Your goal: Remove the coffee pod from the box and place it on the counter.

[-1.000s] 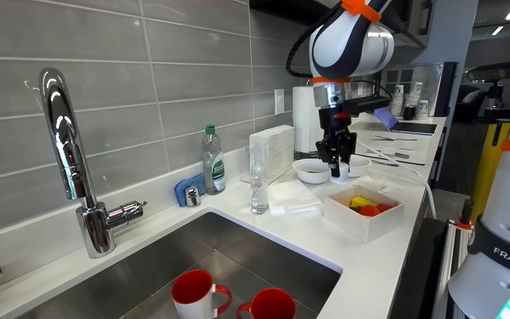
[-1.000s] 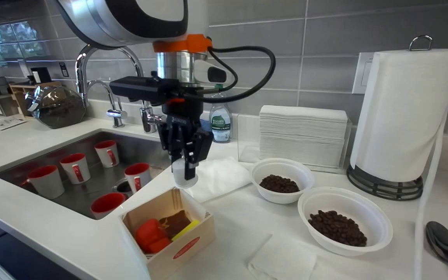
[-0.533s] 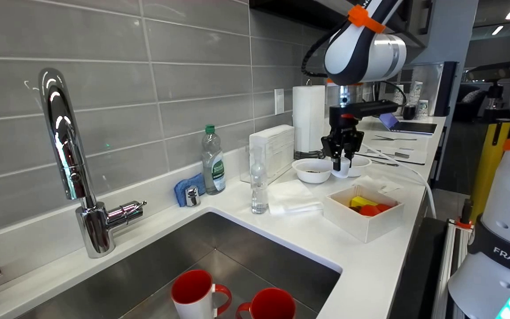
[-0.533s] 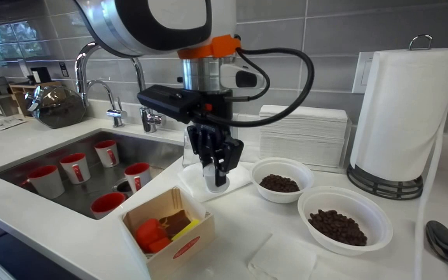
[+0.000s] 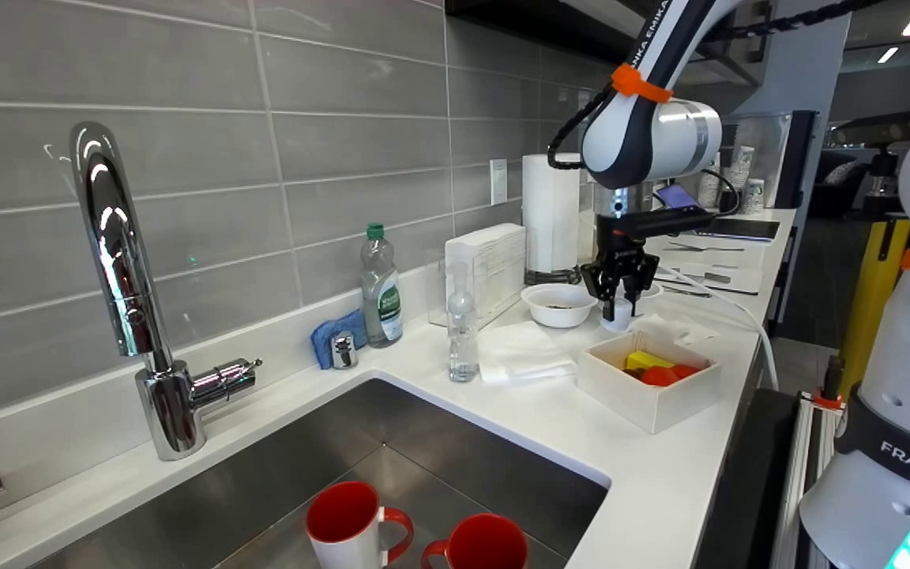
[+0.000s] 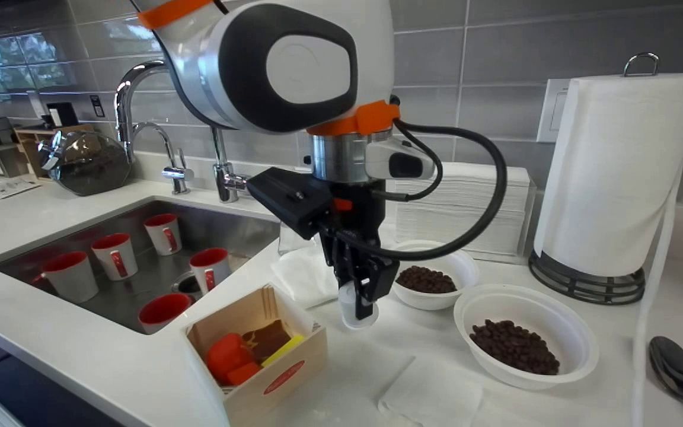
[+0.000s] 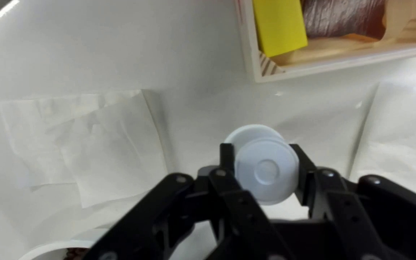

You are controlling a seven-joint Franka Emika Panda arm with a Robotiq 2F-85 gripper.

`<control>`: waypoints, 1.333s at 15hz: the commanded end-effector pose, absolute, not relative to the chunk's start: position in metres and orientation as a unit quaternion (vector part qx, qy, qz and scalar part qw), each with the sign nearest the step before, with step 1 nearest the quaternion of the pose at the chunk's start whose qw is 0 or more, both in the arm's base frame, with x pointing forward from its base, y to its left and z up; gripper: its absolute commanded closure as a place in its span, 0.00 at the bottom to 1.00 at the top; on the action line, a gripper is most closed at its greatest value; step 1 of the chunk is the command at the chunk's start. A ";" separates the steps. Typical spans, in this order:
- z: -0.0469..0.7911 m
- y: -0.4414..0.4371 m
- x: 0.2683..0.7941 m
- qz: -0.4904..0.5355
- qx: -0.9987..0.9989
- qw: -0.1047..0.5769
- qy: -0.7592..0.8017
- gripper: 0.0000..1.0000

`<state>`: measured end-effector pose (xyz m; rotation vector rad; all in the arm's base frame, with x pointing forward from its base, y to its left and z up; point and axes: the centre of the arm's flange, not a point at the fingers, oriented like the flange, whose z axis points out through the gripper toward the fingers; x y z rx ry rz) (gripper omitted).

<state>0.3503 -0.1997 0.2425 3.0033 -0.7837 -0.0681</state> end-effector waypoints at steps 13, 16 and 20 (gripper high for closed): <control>0.248 -0.217 0.371 -0.026 0.958 0.010 -0.286 0.00; 0.273 -0.202 0.373 -0.013 0.963 0.008 -0.269 0.00; 0.295 -0.187 0.376 -0.003 0.968 0.002 -0.253 0.00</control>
